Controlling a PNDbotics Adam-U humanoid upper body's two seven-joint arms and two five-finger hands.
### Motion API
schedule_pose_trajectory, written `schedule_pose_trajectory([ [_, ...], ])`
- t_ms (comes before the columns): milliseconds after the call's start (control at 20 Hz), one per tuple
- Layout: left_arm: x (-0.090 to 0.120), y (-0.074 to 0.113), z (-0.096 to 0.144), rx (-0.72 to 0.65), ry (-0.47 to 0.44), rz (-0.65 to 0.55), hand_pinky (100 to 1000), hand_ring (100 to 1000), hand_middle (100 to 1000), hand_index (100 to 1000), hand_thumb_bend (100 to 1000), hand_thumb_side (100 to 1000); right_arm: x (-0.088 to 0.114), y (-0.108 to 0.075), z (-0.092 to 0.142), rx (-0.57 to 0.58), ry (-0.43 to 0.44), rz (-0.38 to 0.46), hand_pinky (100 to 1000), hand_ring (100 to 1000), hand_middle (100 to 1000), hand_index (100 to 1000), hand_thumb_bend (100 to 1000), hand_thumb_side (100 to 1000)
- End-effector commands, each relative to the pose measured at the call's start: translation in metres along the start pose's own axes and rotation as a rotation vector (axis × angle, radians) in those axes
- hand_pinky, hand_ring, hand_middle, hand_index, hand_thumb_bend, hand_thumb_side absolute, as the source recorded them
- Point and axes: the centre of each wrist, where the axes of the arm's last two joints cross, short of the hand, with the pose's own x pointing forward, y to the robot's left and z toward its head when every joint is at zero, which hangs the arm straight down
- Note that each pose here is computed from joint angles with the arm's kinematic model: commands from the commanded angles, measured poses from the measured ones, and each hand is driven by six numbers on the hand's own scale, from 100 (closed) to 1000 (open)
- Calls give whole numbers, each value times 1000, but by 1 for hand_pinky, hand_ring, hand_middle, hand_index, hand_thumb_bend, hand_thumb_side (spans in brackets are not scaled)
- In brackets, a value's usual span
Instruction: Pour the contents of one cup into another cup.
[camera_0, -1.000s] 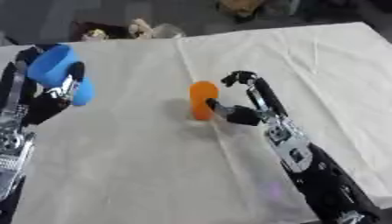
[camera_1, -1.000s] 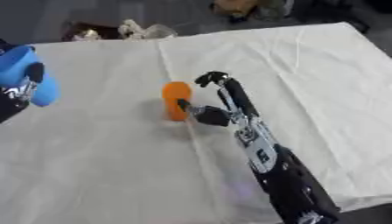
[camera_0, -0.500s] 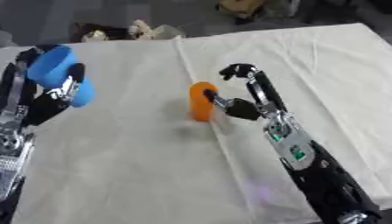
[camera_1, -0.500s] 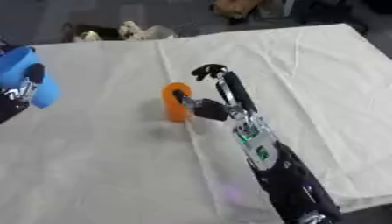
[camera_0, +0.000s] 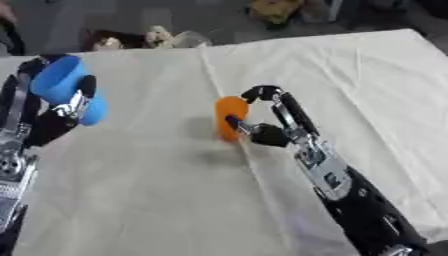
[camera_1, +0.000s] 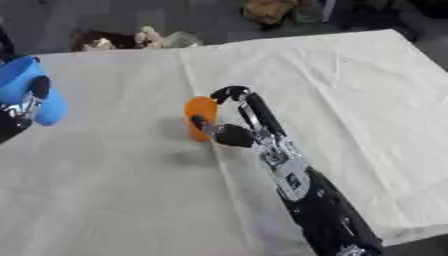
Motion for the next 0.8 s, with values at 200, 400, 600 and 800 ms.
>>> schedule_pose_trajectory([
  [200,5,7,-5,3,-26,-10,216,100,125,707,100,519,4,-1,-9,-7,-27,25,820,875,606,740,514,631],
  [400,5,6,-5,1,-26,-8,215,100,124,707,100,518,4,2,-10,2,-26,33,819,875,607,742,511,634],
  [600,5,6,-5,-1,-27,-6,215,100,124,707,100,518,7,1,-13,-10,-39,33,819,874,606,740,513,619],
  [800,5,6,-5,-2,-26,-5,217,100,123,707,100,516,16,-9,-17,-60,-74,29,815,870,608,742,527,584],
])
